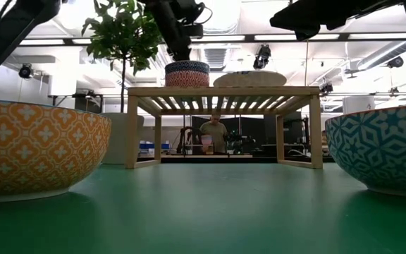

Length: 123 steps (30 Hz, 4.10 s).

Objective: Place and stack bowls onto a shelf
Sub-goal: Stack the yellow bowl on top of the blue bowl on the shelf, then stack the white bowl on top of the white bowl on the shelf

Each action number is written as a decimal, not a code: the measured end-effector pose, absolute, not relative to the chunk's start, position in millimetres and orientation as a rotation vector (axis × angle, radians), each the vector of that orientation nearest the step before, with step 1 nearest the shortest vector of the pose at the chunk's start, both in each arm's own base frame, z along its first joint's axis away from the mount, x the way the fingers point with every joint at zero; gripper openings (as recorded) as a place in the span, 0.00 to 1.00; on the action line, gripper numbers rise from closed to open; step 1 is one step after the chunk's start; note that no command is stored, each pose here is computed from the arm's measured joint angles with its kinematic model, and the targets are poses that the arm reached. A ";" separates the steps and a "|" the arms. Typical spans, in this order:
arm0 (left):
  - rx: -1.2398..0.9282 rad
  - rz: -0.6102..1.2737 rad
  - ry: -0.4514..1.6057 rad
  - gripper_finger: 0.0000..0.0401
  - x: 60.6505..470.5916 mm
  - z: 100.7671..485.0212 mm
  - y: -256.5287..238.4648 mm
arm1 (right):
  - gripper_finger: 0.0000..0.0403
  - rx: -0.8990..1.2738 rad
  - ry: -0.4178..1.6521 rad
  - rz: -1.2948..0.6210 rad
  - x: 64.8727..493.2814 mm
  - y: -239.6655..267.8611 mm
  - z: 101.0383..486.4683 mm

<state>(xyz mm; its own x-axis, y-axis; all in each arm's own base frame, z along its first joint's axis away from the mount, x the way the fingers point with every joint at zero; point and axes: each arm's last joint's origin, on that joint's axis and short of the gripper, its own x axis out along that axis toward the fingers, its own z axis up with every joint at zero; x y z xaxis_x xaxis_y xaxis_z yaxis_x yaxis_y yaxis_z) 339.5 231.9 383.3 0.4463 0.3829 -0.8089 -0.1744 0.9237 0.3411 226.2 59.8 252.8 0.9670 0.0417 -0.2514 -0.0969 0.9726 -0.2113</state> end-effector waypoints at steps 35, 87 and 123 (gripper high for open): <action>0.118 0.359 1.022 0.00 332.4 399.2 224.5 | 0.17 -0.225 0.249 0.070 226.2 59.7 252.7; -0.068 -0.029 0.373 0.00 178.5 354.1 -53.9 | 0.17 0.513 1.203 -0.544 190.6 60.2 275.2; -0.042 -0.026 0.414 0.00 189.6 346.2 -57.8 | 0.41 0.436 1.386 -0.842 183.7 0.2 182.0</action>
<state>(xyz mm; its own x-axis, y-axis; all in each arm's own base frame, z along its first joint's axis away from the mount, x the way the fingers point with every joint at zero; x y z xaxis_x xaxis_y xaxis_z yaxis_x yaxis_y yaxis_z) 189.6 -57.8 346.2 0.9151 -0.0340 -0.4018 0.0169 0.9988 -0.0461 183.7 0.2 182.0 -0.0336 -0.2609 -0.9648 0.7359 0.6468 -0.2006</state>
